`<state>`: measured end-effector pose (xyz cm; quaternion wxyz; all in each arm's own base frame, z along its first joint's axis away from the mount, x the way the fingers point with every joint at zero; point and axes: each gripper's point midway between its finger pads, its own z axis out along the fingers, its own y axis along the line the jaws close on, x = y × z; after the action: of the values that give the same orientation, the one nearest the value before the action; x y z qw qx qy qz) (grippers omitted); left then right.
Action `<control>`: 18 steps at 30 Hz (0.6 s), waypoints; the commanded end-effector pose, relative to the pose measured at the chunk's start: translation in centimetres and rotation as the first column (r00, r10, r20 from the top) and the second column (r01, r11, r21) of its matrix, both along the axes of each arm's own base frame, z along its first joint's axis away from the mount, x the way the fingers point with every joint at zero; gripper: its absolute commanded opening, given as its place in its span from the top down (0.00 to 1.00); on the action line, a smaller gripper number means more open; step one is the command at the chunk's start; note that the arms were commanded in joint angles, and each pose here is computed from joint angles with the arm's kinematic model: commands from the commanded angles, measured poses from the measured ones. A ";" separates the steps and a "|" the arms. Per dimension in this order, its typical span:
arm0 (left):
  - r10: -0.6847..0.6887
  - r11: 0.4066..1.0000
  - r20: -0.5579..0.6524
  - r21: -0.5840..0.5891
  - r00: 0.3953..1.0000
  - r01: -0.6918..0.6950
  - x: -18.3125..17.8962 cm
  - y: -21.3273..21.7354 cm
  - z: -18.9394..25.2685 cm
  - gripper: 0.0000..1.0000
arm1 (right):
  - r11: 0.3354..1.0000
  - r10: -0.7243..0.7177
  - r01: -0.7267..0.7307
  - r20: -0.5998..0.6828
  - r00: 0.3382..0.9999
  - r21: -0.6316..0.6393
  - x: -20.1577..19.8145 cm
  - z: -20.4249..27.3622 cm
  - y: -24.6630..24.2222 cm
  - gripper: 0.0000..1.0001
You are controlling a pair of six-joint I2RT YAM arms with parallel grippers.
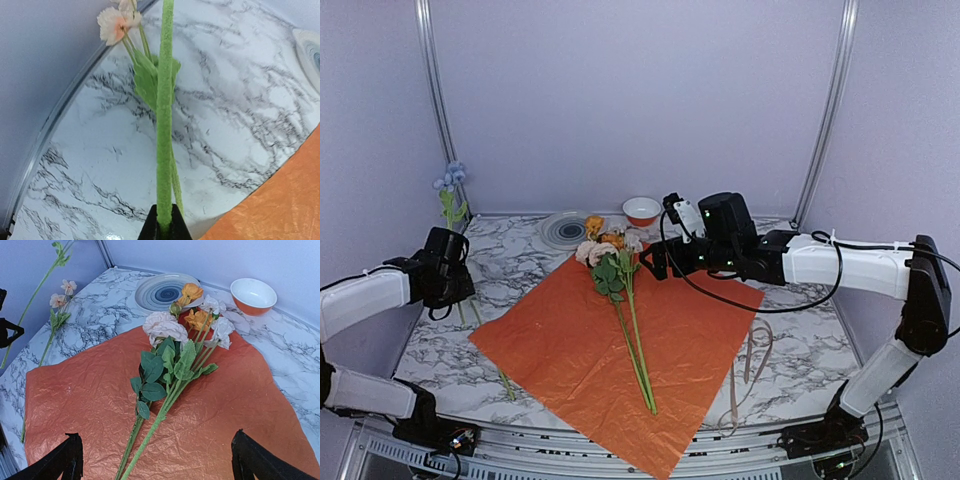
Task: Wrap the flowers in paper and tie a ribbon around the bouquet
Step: Pick up the fake flower from the corner of the board, then place the fake flower on the flattened wrapping paper.
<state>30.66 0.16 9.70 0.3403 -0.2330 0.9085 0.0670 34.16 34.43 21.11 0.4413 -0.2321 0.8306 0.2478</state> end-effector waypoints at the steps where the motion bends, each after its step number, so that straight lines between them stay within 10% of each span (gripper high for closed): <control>1: -0.046 0.995 0.205 0.101 0.978 0.026 1.2 0.3 8.8 1.00 | 0.999 0.005 -0.006 0.028 1.000 0.042 -0.2 2.4 -0.1 0.00; 9: -0.094 0.957 0.513 -0.190 0.853 0.220 -1.0 -6.3 17.3 1.00 | 0.999 -0.014 0.012 0.046 0.999 0.050 -0.6 3.7 -1.0 0.00; 18: -0.097 0.626 0.513 -0.635 0.853 0.453 -6.6 -24.4 10.7 1.00 | 0.996 -0.057 0.054 0.033 0.998 0.077 -1.5 4.4 -2.5 0.00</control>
<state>25.68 -18.27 22.51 0.4623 -0.1664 0.8117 -0.3159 32.92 33.01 25.09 0.4690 -0.2162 0.8137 0.2670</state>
